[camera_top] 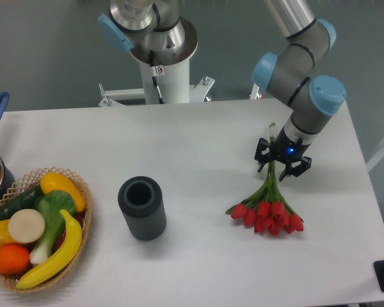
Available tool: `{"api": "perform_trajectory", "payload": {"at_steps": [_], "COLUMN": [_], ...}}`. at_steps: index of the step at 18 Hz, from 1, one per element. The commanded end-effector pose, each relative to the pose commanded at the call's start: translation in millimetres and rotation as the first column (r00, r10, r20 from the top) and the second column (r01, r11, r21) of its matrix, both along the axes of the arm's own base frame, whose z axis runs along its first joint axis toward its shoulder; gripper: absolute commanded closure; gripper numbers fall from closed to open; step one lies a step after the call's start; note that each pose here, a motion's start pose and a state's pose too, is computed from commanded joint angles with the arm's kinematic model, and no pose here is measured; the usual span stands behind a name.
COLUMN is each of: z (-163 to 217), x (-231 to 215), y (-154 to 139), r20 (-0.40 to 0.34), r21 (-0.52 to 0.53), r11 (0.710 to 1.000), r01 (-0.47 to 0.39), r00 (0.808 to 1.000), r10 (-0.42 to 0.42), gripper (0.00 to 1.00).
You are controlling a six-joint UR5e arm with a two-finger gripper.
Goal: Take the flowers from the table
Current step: 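Lower the gripper onto the stems and close it around them, then lift the gripped tulip bunch up off the table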
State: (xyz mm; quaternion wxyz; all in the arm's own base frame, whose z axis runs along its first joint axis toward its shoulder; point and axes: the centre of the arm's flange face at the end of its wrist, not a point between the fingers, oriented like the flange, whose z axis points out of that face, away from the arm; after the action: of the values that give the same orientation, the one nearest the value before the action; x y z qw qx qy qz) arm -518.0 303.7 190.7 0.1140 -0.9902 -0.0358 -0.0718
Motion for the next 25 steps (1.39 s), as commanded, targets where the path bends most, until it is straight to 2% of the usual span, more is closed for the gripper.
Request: {"api": "perform_trajectory", "payload": {"at_steps": [2, 4, 5, 6, 18, 25], "z": [0.6, 2.3, 2.6, 2.7, 11.0, 58.1], "x": [-1.0, -2.8, -3.1, -3.0, -2.9, -0.1], "y": [-0.7, -0.9, -0.9, -0.7, -2.6, -6.4], "r20": [-0.001, -0.004, -0.003, -0.002, -0.015, -0.08], "r21": [0.0, 0.003, 0.002, 0.004, 0.007, 0.031], "r11": [1.0, 1.0, 1.0, 1.0, 1.0, 0.999], "r01": [-0.002, -0.003, -0.003, -0.003, -0.008, -0.014], "r00": [1.0, 1.0, 1.0, 1.0, 1.0, 0.997], "r10": [0.002, 0.003, 0.003, 0.003, 0.008, 0.017], "gripper": [0.63, 0.64, 0.71, 0.72, 0.76, 0.76]}}
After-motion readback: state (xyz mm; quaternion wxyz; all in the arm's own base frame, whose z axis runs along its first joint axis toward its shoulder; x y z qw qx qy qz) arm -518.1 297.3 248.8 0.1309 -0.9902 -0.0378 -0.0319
